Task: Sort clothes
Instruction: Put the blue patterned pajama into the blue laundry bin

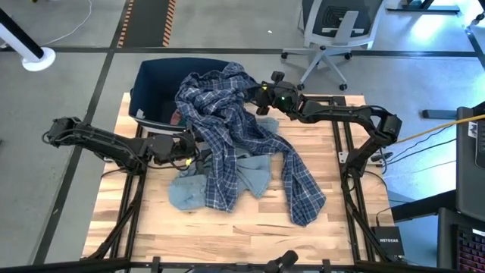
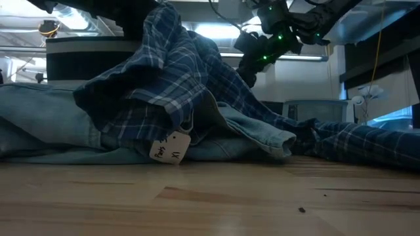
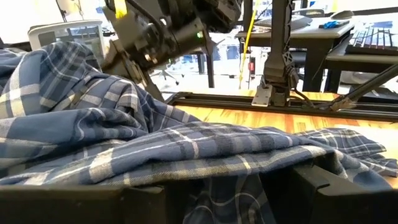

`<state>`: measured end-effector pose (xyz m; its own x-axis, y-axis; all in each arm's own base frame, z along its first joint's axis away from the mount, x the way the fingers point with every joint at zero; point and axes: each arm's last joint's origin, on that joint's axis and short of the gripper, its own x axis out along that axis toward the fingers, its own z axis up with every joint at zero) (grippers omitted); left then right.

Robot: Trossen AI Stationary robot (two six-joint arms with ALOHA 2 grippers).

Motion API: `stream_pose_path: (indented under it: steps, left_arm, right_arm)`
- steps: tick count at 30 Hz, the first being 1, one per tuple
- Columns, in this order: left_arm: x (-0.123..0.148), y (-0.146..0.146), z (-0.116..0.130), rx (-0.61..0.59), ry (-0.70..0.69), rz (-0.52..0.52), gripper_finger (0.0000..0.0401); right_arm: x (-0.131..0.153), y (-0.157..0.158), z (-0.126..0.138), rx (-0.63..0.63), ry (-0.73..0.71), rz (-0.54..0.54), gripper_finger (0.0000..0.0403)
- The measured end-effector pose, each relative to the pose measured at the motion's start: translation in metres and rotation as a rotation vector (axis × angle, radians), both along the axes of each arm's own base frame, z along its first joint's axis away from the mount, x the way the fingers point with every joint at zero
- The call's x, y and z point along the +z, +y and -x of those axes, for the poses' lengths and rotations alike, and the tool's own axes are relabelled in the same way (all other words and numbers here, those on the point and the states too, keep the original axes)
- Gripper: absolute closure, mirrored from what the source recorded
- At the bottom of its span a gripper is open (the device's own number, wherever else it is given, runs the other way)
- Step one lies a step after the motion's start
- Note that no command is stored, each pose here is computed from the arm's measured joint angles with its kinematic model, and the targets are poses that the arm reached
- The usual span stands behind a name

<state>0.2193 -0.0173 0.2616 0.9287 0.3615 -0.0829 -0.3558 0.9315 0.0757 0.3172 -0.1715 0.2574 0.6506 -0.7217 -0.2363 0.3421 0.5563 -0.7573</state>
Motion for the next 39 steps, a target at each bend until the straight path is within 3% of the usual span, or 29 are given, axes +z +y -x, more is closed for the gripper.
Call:
stream_pose_path:
  steps: [8,15,19,26,33,39]
  left_arm:
    - [0.000,0.000,0.000,0.001,0.003,-0.010,0.0232]
    - [0.013,0.002,0.013,0.066,-0.063,0.007,0.0232]
    - [0.020,0.001,0.026,0.068,-0.067,0.007,0.0232]
    - [0.022,0.006,0.048,0.205,-0.034,0.029,0.0232]
    - [0.024,0.009,0.062,0.229,-0.031,0.056,0.0232]
    - [0.020,0.010,0.069,0.239,0.000,0.094,0.0232]
  right_arm:
    - [0.064,0.004,-0.019,0.033,0.023,0.092,0.0395]
    - [0.142,0.013,-0.024,0.150,-0.119,0.140,0.0398]
    - [0.168,0.019,-0.031,0.231,-0.218,0.175,0.0398]
    - [0.153,0.011,-0.077,0.403,-0.241,0.105,0.0398]
    - [0.126,0.013,-0.135,0.577,-0.220,0.067,0.0397]
    - [0.106,0.022,-0.159,0.570,-0.187,0.055,0.0370]
